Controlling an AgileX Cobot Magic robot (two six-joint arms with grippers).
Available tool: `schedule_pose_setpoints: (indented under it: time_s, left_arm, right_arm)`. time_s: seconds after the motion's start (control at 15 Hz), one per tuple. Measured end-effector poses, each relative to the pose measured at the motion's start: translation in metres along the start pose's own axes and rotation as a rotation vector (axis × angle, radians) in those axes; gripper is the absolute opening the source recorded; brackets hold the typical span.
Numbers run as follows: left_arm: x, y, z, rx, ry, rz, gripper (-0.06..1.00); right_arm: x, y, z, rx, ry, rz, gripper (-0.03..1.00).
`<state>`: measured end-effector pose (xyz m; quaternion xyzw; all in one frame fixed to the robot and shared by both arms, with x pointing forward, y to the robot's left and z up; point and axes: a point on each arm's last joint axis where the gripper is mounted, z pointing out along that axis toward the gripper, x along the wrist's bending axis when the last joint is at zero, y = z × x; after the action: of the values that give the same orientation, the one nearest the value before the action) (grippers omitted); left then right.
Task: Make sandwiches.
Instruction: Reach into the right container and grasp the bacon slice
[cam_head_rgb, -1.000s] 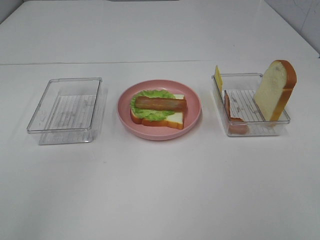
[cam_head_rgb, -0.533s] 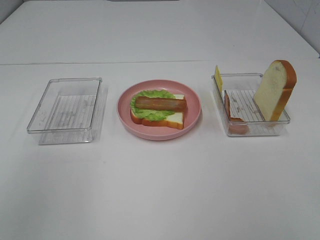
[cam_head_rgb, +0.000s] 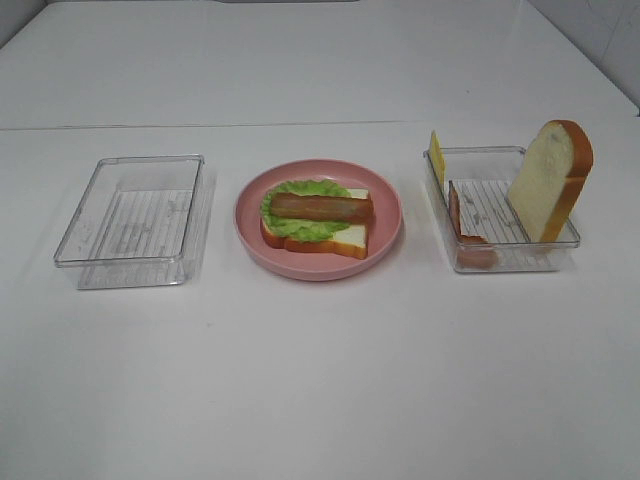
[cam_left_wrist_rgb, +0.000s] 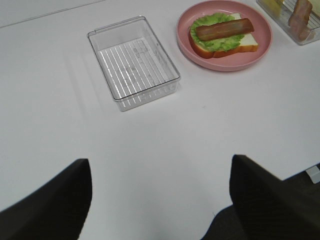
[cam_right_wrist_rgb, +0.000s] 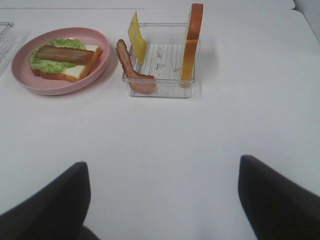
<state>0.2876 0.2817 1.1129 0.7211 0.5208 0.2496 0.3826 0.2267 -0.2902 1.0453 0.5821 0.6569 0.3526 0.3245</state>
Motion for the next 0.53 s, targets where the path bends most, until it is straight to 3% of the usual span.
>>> schedule_pose_setpoints:
  time_s: [0.27,0.4,0.53]
  left_arm:
    - [0.001,-0.054,-0.01,-0.125,0.002,0.073,0.73]
    - [0.001,-0.066,-0.021,-0.239,0.005,0.077,0.73]
    - [0.001,-0.072,-0.021,-0.248,0.005,0.081,0.73]
  right_arm:
    - [0.0,0.0,0.0,0.0,0.0,0.0,0.77]
    - [0.0,0.0,0.0,-0.001,0.0,0.0,0.77]
    - [0.0,0.003,0.0,-0.009,-0.001,0.0,0.77]
